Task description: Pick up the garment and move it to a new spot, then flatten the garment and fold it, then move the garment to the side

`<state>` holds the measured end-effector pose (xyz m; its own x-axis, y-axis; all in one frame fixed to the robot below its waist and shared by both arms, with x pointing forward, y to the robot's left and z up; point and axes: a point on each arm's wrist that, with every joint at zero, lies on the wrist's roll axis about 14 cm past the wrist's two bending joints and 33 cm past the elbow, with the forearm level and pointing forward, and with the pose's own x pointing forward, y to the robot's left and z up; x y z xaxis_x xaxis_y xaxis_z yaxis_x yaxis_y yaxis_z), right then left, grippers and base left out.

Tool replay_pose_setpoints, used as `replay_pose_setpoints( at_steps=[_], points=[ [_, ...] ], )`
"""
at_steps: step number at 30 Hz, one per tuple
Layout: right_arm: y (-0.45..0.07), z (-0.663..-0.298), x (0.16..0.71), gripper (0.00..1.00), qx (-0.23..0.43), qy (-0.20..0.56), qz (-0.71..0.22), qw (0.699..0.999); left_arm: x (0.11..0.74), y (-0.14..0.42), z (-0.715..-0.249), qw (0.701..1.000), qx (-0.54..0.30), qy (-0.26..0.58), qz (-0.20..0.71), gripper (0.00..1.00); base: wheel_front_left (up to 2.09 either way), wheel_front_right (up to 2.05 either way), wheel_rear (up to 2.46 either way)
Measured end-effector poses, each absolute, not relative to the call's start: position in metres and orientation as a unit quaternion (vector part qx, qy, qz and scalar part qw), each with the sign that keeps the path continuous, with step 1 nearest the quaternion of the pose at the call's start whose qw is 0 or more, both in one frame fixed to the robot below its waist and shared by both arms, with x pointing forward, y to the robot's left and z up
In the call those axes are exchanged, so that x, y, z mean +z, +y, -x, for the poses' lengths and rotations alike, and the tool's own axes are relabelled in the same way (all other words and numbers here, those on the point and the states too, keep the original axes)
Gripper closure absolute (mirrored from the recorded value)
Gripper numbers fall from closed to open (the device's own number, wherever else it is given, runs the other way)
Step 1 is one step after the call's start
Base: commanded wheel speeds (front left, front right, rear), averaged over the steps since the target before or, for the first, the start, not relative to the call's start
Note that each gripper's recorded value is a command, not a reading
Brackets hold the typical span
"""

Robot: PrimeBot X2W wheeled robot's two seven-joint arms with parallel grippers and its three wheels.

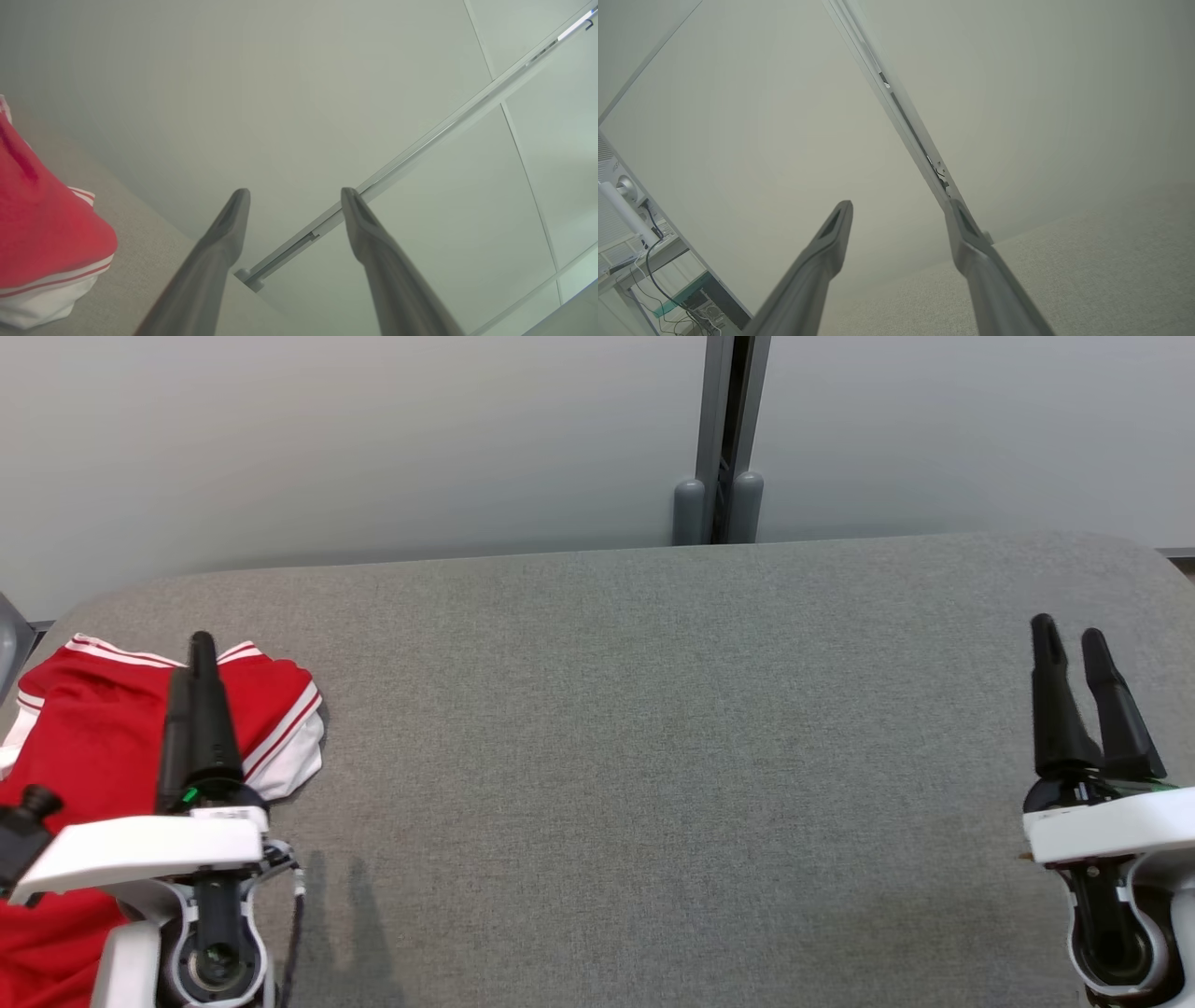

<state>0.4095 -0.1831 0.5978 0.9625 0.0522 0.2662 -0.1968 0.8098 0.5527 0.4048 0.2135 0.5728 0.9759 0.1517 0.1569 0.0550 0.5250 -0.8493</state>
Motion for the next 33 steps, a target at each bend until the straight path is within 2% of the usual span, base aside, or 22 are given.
replay_pose_setpoints(
  at_steps=[8, 15, 25, 33],
  points=[
    [-0.161, -0.412, 0.606, 0.0, 0.1, -0.131, -0.216, 0.962, 0.565, 0.179, -0.401, 0.934, 0.027, -0.072, 0.35, 0.0, 0.0, 0.0, 0.0],
    [-0.146, -0.412, 0.596, 0.0, 0.117, -0.119, -0.174, 0.971, 0.539, 0.153, -0.396, 0.967, 0.024, -0.03, 0.253, 0.0, 0.0, 0.0, 0.0],
    [-0.129, -0.412, 0.569, 0.0, 0.134, -0.085, -0.13, 0.979, 0.517, 0.146, -0.392, 0.985, 0.034, -0.001, 0.168, 0.0, 0.0, 0.0, 0.0],
    [-0.116, -0.411, 0.56, 0.0, 0.145, -0.078, -0.114, 0.98, 0.522, 0.145, -0.39, 0.989, 0.04, -0.016, 0.141, 0.0, 0.0, 0.0, 0.0]
  ],
)
